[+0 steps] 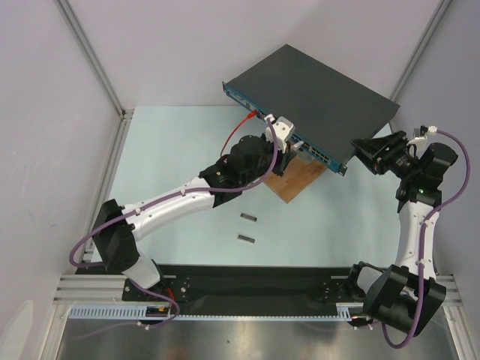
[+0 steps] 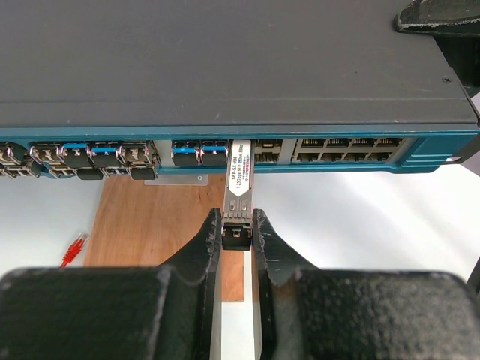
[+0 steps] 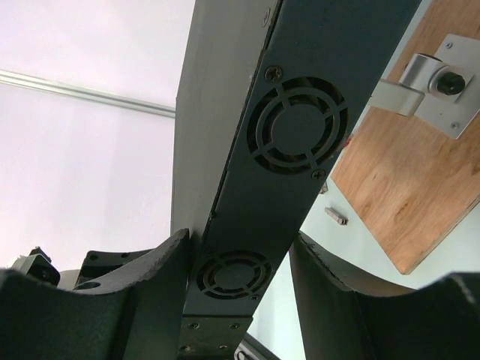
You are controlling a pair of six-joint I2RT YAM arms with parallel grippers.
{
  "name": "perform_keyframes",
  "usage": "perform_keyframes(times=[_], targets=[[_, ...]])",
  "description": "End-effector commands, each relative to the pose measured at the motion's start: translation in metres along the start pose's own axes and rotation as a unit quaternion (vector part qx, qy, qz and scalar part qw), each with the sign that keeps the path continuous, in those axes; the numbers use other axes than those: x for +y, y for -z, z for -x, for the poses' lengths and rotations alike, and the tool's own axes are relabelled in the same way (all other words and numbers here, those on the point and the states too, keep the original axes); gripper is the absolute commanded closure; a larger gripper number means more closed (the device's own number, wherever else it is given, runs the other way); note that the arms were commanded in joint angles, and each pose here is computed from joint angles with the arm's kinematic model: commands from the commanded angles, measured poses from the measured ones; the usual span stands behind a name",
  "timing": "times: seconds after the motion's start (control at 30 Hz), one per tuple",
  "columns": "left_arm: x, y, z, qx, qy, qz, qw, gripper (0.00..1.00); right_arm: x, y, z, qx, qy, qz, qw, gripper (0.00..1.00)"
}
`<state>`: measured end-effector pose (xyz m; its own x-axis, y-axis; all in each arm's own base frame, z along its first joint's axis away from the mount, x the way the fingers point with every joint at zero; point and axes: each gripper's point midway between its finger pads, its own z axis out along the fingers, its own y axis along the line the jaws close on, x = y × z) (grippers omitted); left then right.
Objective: Insert the plug into the switch port
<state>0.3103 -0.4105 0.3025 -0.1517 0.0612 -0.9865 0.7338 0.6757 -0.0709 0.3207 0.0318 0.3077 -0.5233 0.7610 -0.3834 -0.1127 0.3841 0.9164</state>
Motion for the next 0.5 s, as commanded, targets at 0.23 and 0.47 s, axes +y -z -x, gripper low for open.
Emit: perform_keyframes(times=[0.23,0.47], targets=[[0.001,-0.003,0.053,-0.079,-0.003,0.010,0.997,1.00,-0.003,-0.006,-0.011,0.022,0.016,0.008,1.000,1.00],[0.000,0.003,0.054,-0.084,-0.012,0.013,0.996,1.00,-0.005,-0.006,-0.011,0.022,0.016,0.005,1.000,1.00]])
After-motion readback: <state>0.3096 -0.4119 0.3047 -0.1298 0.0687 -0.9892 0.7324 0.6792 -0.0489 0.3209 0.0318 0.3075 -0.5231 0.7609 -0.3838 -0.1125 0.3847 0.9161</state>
